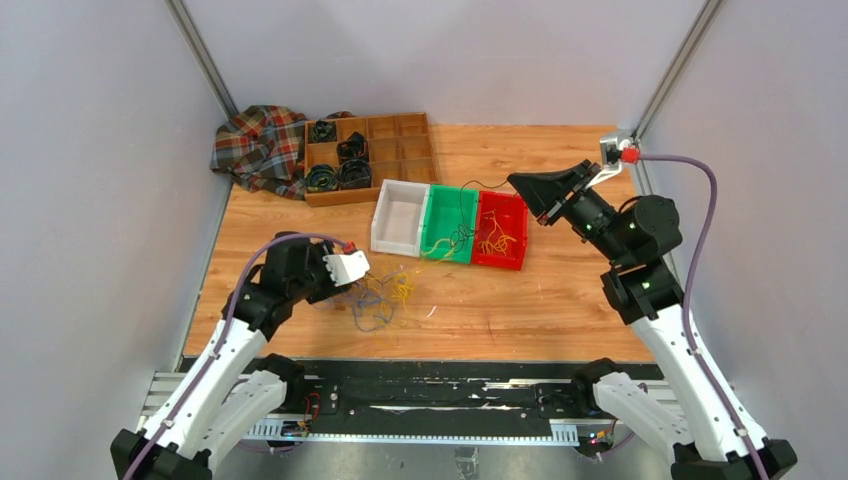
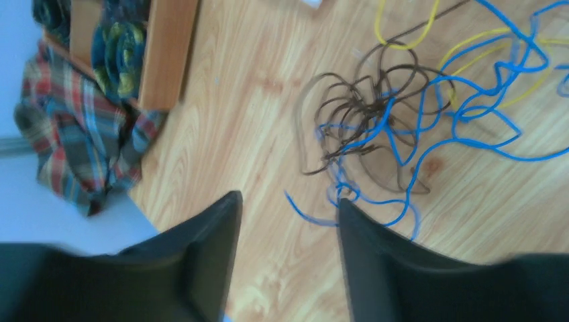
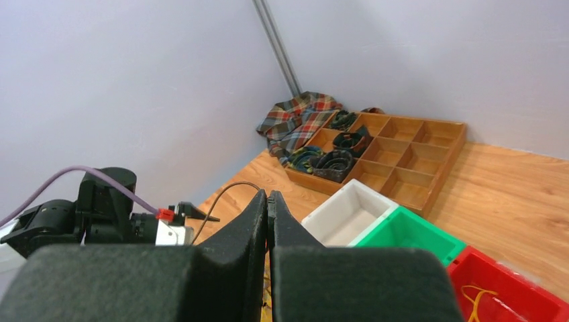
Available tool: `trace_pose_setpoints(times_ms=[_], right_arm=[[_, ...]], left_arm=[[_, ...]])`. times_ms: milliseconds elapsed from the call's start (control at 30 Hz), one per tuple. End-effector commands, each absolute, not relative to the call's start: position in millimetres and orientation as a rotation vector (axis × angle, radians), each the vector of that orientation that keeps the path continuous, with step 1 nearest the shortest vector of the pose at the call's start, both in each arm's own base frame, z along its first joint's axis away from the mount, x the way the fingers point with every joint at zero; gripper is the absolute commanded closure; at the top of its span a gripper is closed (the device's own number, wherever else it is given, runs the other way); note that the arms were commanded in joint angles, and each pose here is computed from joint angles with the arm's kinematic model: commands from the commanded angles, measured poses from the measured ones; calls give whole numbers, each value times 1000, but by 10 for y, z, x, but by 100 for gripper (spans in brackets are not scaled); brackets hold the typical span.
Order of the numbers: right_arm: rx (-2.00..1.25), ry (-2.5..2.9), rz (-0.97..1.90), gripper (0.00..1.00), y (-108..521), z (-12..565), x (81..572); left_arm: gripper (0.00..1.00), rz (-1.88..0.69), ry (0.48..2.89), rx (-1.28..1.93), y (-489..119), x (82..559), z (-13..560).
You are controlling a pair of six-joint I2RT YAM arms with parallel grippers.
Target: Untangle the cables
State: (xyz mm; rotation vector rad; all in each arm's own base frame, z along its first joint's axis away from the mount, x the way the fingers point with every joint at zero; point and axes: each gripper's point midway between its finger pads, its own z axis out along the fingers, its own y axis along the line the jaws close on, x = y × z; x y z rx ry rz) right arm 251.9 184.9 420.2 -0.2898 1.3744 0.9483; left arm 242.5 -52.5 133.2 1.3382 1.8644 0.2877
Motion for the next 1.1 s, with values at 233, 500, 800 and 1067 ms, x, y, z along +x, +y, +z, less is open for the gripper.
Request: trace_pose_setpoints(times_ms=[233, 500, 800, 1067], right_arm=[[-393, 1296, 1217, 99, 2393, 4515, 2370], [-443, 1235, 1322, 99, 2806, 4745, 2215], [-474, 1187, 1419, 99, 3035, 4915, 2095], [-465, 1198, 1418, 99, 3045, 4848, 2100]], left_arm=[[11, -504, 1509, 1310, -1697, 2039, 2479], [14, -626, 1372, 1244, -2241, 2220, 2612], [22, -639, 1283, 1248, -2647, 2309, 2572], [61, -646, 1334, 1241, -2694, 2384, 2448]])
